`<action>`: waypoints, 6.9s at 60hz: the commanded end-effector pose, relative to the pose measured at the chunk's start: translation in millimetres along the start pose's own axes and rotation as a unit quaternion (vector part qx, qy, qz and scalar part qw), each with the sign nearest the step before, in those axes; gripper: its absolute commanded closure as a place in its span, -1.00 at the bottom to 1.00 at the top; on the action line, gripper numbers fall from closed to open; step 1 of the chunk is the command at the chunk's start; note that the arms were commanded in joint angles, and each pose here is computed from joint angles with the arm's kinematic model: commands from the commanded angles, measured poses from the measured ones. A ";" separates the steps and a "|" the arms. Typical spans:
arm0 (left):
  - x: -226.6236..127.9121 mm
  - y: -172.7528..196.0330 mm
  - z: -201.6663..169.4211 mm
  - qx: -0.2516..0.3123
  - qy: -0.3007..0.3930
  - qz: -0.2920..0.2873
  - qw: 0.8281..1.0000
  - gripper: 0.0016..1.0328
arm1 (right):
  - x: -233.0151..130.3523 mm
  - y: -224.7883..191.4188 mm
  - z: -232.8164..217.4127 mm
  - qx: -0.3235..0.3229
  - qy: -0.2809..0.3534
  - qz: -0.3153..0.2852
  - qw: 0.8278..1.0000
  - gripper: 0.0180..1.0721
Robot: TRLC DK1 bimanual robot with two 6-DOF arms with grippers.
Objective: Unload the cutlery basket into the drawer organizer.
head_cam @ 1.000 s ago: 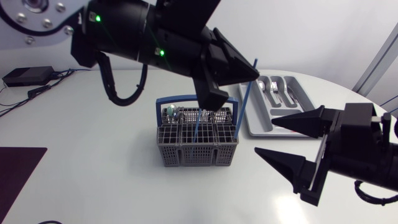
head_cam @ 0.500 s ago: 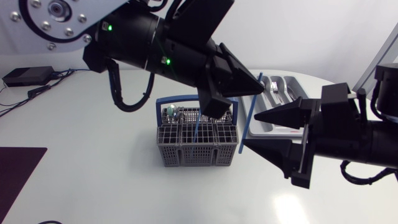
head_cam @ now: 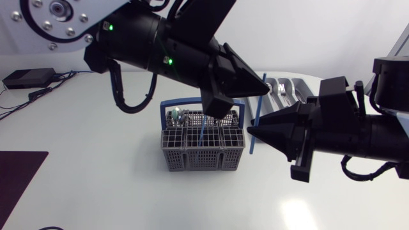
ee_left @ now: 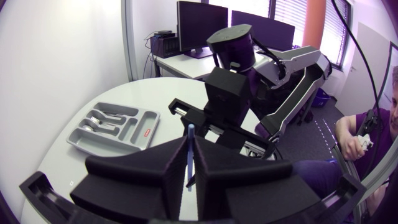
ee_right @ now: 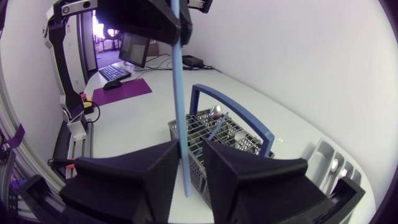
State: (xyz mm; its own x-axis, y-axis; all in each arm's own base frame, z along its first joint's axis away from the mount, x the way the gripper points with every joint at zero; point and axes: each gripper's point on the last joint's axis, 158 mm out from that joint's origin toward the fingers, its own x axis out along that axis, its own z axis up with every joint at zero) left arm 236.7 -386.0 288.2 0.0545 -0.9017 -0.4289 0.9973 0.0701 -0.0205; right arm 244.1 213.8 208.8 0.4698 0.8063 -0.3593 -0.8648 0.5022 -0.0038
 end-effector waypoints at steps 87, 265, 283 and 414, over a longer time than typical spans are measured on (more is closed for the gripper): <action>-76.0 82.3 -107.2 -0.115 0.128 0.279 0.945 -0.88 | 0.6 -191.7 -102.6 0.248 0.145 -0.195 0.938 0.89; 16.6 121.7 -218.4 -0.223 0.172 0.391 0.876 0.63 | -14.3 -22.8 -71.5 0.127 0.081 -0.055 0.987 -0.76; 8.1 110.0 -204.6 -0.211 0.154 0.388 0.884 0.66 | -7.1 7.7 -69.3 0.103 0.085 -0.010 0.991 -0.76; 21.3 123.3 -201.7 -0.204 0.143 0.394 0.885 0.81 | 15.5 5.3 -88.0 0.069 0.109 0.002 0.992 -0.77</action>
State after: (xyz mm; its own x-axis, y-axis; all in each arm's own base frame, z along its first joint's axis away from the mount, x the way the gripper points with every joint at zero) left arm 348.4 -303.8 95.8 0.6535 -0.3630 -0.6642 0.5502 0.8305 0.0875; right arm 227.9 205.9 136.3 0.4125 0.7419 -0.5286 -0.8272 0.5481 0.1237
